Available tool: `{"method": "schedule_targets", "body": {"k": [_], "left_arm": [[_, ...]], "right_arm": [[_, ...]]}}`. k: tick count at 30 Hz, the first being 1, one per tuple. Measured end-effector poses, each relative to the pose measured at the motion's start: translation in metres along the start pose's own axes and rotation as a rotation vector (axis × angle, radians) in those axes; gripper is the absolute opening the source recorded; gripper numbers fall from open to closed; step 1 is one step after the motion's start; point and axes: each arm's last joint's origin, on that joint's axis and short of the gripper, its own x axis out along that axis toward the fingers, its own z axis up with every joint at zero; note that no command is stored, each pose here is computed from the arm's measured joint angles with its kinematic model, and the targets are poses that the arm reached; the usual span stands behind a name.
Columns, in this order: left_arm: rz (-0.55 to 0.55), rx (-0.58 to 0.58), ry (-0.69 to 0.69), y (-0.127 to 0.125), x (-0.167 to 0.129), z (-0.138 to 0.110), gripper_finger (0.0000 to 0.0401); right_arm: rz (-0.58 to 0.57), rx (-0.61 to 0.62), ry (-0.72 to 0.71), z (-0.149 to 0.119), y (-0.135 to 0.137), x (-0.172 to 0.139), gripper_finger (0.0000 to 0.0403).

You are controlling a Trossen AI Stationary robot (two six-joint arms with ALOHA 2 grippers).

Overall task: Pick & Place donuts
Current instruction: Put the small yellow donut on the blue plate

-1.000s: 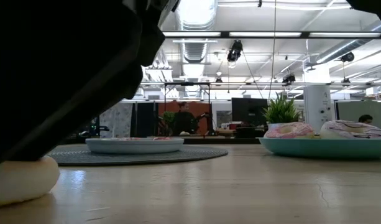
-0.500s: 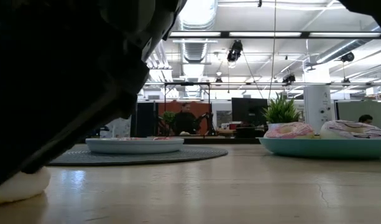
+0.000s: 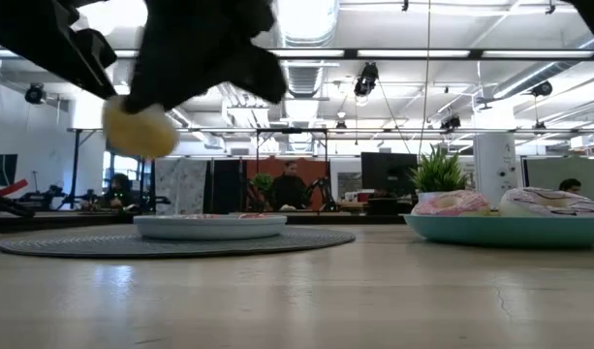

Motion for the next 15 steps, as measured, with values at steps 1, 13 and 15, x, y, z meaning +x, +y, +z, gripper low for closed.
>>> {"method": "schedule_targets", "body": {"k": [1, 13, 15], "left_arm": [[0.012, 0.007, -0.01, 0.0, 0.0, 0.0, 0.0122], [0.196, 0.096, -0.304, -0.013, -0.016, 0.016, 0.0122], [0.196, 0.131, -0.359, -0.017, -0.016, 0.022, 0.0122]], "right_arm": [[-0.022, 0.037, -0.011, 0.0, -0.004, -0.006, 0.0013], [0.137, 0.785, -0.719, -0.013, -0.053, -0.06, 0.0012], [0.237, 0.87, -0.843, -0.014, -0.06, -0.059, 0.0013]]}}
